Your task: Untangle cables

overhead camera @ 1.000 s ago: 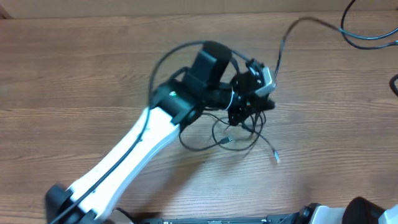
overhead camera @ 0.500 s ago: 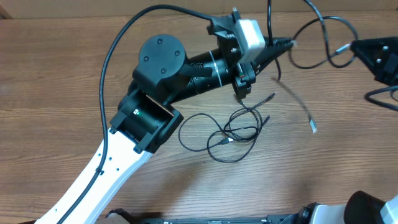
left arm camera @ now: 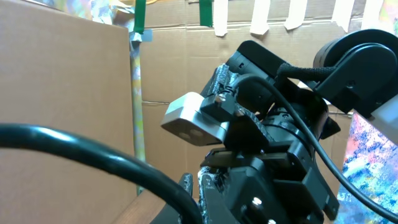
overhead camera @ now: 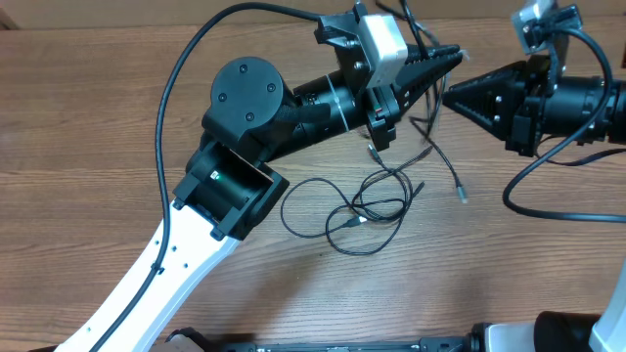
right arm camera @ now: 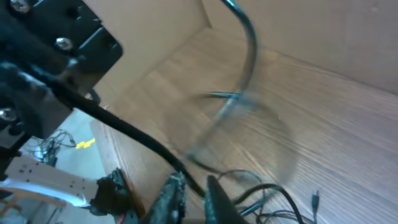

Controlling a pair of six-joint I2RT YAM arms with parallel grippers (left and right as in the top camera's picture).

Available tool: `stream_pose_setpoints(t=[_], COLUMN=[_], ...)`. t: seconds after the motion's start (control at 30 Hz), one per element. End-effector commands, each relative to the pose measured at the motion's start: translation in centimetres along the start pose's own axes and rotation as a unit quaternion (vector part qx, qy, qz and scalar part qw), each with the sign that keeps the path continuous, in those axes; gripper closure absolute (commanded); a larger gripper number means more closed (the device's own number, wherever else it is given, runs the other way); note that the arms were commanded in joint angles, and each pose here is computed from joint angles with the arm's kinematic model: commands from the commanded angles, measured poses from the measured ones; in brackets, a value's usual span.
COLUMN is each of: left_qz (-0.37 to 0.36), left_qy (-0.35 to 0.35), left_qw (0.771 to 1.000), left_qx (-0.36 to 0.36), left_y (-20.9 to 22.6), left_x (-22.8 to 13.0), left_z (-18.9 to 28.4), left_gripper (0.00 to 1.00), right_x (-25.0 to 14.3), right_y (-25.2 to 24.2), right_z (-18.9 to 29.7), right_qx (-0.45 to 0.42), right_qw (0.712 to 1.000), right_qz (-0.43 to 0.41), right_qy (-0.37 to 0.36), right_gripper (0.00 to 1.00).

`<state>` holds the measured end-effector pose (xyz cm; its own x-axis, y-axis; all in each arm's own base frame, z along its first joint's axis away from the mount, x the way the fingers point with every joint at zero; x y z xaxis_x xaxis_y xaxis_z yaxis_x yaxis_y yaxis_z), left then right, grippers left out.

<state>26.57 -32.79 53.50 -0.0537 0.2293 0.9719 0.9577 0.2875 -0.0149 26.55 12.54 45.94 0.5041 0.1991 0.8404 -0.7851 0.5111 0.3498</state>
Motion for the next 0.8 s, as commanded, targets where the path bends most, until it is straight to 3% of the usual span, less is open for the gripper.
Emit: stream_pose_setpoints(t=[0.0,0.1,0.3,0.37,0.47,0.5,0.57,0.6,0.63,0.77], left_qz=[0.002,0.007,0.034,0.039,0.045,0.049,0.059,0.064,0.069,0.074], left_qy=[-0.010,-0.017,-0.035,-0.037,-0.025,-0.019,-0.004,0.003,0.010,0.020], left_qw=[1.000,1.000,0.999,0.998,0.998,0.998,0.998,0.998,0.997,0.997], left_qx=[0.006,0.005,-0.007,-0.019,-0.025,-0.025,-0.019,-0.017,-0.015,-0.012], left_y=[0.3,0.2,-0.2,-0.6,-0.7,-0.6,-0.2,0.0,0.2,0.3], left_x=[0.7,1.0,2.0,2.1,1.5,1.1,0.1,-0.5,-0.9,-1.4], left_z=[0.0,0.0,0.1,0.1,0.0,-0.1,-0.4,-0.5,-0.6,-0.6], left_gripper=[0.96,0.96,0.96,0.96,0.96,0.96,0.93,0.60,0.39,0.23], right_x=[0.5,0.5,0.4,0.4,0.6,0.7,0.9,1.2,1.7,5.3], right_y=[1.5,1.6,0.8,0.4,-0.1,-0.1,-0.1,-0.4,-1.2,-6.5], right_z=[-0.3,-0.5,-1.0,-1.2,-1.5,-1.6,-1.6,-1.5,-1.2,3.0], right_qx=[0.028,0.033,0.035,0.036,0.037,0.041,0.042,0.038,0.021,-0.060], right_qw=[0.999,0.999,0.999,0.999,0.999,0.999,0.999,0.999,1.000,0.984], right_qz=[0.020,0.021,0.012,0.008,0.007,0.008,0.013,0.015,-0.005,-0.124], right_qy=[-0.008,-0.006,-0.001,0.001,0.001,-0.001,-0.006,-0.010,-0.020,-0.116], right_gripper=[0.71,0.60,0.60,0.66,0.85,0.96,0.96,0.96,0.96,0.96])
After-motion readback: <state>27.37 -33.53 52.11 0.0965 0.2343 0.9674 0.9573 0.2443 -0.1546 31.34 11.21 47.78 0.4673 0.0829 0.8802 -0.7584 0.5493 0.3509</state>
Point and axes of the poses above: each gripper's point midway between its finger pads, its own z axis back along the fingers, its own y axis along the line the jaws close on, x = y × z, the point moved 1 cm from there along z, back along the fingers, and after that the axes turned 1 degree about z, right-handed, at the moved point
